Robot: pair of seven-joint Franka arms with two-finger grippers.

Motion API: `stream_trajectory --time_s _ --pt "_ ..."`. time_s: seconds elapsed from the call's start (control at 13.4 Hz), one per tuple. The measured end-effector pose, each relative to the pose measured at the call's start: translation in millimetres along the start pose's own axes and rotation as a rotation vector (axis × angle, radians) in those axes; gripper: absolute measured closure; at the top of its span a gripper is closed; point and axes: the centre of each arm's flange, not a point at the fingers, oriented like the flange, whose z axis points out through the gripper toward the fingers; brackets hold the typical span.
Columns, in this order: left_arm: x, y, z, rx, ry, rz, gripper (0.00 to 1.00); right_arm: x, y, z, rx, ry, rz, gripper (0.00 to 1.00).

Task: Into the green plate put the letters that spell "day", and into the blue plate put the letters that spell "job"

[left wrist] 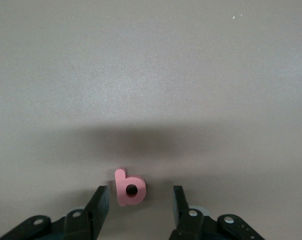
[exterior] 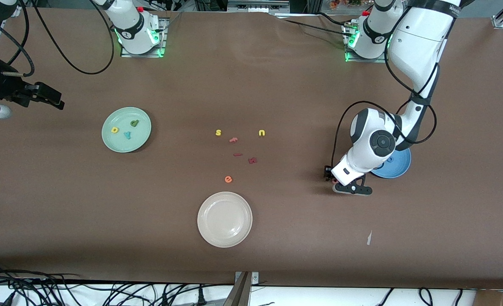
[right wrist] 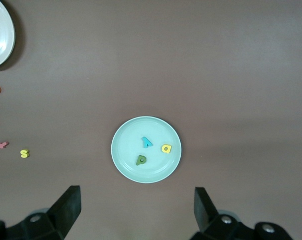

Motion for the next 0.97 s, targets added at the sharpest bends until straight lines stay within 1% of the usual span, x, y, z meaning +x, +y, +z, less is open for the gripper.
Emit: stream_trajectory --time_s 0.3,0.52,0.67,0.75,0.82,0.9,0.97 --pt "-1.7 -0.9 13.0 0.000 0.003 -0.001 0.40 0.0 0.1 0.0 0.000 0.000 0.000 0.00" --pt "-1.5 -1.0 13.0 0.000 0.004 -0.001 0.44 0.0 0.1 0.0 0.000 0.000 0.000 0.00" --pt "-0.6 -2.4 12.3 0.002 0.006 -0.002 0.61 0.0 0.2 0.0 0.000 0.000 0.000 0.00" --pt "-0.6 -2.4 12.3 0.002 0.006 -0.002 0.61 0.0 0.2 0.0 0.000 0.000 0.000 0.00" --pt "-0.4 -2.6 12.1 0.002 0.007 -0.003 0.69 0.0 0.2 0.0 0.000 0.000 0.000 0.00" --pt "-0.3 -2.6 11.9 0.002 0.007 -0.002 0.72 0.0 0.3 0.0 0.000 0.000 0.001 0.00" --pt "-0.3 -2.6 11.8 0.002 0.007 -0.002 0.72 0.0 0.4 0.0 0.000 0.000 0.001 0.00"
